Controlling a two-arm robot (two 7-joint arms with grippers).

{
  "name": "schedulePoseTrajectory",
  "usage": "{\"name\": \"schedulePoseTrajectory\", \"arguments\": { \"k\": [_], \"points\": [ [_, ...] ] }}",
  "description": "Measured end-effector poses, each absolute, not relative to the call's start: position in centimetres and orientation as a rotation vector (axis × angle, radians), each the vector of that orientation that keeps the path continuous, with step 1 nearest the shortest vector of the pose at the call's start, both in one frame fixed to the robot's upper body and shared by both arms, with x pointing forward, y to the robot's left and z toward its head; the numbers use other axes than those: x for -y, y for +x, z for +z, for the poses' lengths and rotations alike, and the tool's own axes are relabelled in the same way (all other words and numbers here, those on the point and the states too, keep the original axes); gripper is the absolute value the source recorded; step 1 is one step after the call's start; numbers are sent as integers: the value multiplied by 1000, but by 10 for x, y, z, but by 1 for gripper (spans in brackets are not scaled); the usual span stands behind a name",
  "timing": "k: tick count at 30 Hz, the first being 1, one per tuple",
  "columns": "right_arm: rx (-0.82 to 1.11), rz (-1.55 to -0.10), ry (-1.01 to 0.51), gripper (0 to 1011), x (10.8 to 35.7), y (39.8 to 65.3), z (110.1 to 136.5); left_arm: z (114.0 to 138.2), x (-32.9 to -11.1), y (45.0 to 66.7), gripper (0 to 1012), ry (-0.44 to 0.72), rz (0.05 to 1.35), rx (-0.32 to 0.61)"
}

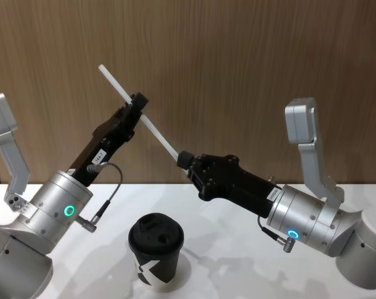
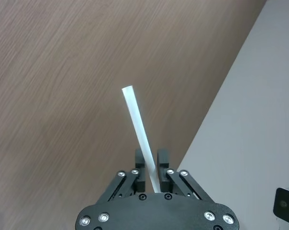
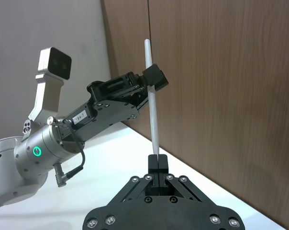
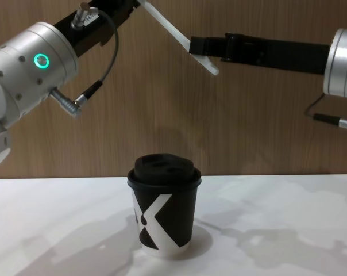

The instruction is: Pick up the straw with one hand, pass it to the other hand, and insert it into the cup.

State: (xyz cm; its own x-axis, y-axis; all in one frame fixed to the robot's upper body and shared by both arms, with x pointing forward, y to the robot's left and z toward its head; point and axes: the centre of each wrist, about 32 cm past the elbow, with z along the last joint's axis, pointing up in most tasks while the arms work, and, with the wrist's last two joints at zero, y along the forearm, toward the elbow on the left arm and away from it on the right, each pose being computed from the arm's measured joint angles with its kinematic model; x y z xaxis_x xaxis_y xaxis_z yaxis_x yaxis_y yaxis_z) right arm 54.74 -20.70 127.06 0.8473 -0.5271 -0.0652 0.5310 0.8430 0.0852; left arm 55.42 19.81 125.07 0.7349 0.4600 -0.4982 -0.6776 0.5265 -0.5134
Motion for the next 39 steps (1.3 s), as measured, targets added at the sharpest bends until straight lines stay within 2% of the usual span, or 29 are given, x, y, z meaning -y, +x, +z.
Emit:
{"name": "schedulePoseTrajectory", "arguments": {
  "k": [2,4,19,27,28,29,38,39],
  "points": [
    [-40,-559,101,6,207,547,1271,1251,-199,553,134,-747,697,-318],
    [-40,-559,101,6,207,547,1271,1251,-199,553,105,-746,699,-317],
    [-40,-559,101,7,207,547,1271,1252,-202,548,8,-740,725,-313],
    [-40,-559,101,223,207,547,1271,1251,-203,545,3,-741,740,-312],
    [-40,-559,101,223,207,547,1271,1251,-204,545,4,-741,742,-312],
    [-40,-559,101,280,207,547,1271,1251,-204,544,4,-741,744,-312],
    [-40,-559,101,541,207,547,1271,1251,-204,542,3,-729,755,-298],
    [-40,-559,101,599,207,547,1271,1251,-205,542,4,-726,755,-295]
  ]
}}
